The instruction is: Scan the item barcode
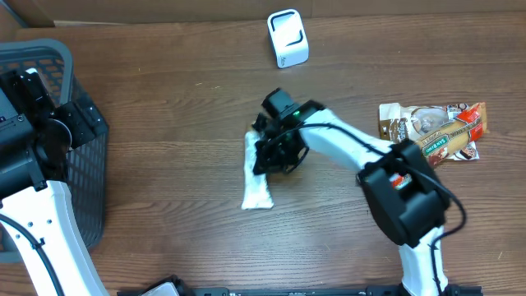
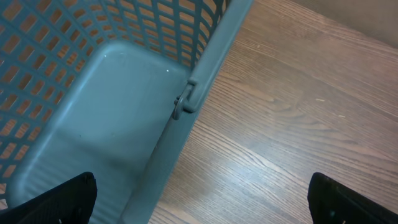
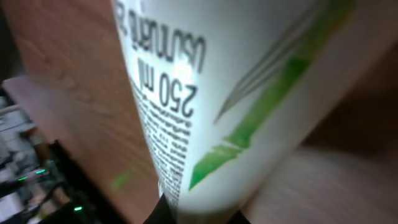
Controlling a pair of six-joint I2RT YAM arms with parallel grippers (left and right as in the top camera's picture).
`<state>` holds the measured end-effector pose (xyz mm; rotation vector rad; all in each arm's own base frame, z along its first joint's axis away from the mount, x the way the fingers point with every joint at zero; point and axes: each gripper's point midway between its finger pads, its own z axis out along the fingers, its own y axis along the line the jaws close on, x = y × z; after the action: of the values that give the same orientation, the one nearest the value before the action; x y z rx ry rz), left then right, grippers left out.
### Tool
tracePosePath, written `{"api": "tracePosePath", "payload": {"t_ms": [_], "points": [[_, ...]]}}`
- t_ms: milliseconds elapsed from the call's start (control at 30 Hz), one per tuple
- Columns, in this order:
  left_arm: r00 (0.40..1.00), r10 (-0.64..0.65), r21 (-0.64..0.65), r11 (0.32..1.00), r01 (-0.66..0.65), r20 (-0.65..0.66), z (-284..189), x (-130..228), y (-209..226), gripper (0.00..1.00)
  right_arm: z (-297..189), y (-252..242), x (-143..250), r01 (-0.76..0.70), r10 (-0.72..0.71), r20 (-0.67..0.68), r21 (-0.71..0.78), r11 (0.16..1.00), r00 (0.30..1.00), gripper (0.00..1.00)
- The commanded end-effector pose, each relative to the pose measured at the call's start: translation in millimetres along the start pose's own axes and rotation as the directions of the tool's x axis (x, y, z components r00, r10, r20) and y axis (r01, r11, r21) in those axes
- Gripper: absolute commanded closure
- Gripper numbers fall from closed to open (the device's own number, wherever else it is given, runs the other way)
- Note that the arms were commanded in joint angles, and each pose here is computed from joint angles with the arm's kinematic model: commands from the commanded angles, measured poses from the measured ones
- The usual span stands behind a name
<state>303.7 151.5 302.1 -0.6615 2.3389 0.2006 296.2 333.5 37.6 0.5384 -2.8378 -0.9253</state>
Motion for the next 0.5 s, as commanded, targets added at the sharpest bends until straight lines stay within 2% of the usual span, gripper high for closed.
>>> {"api": "tracePosePath", "payload": {"t_ms": [0,167,367,467], "points": [[1.0,0.024,0.006,1.0,-0.024,0.003,-1,-1,-1,0.0,-65,33,-14,0.243,-0.238,0.157,-0.013,0.97,0.958,0.96],[1.0,0.024,0.006,1.0,-0.024,0.003,-1,-1,-1,0.01,-137,75,-9,0.439,-0.395,0.316,-0.082,0.895,0.863,0.96],[1.0,0.024,0.006,1.0,-0.024,0.003,-1,-1,0,0.0,-211,107,8,0.527,-0.415,0.469,-0.133,0.839,0.779,0.96],[1.0,0.024,0.006,1.0,-0.024,0.003,-1,-1,0,0.0,-236,113,15,0.527,-0.391,0.514,-0.147,0.837,0.764,0.96]]}}
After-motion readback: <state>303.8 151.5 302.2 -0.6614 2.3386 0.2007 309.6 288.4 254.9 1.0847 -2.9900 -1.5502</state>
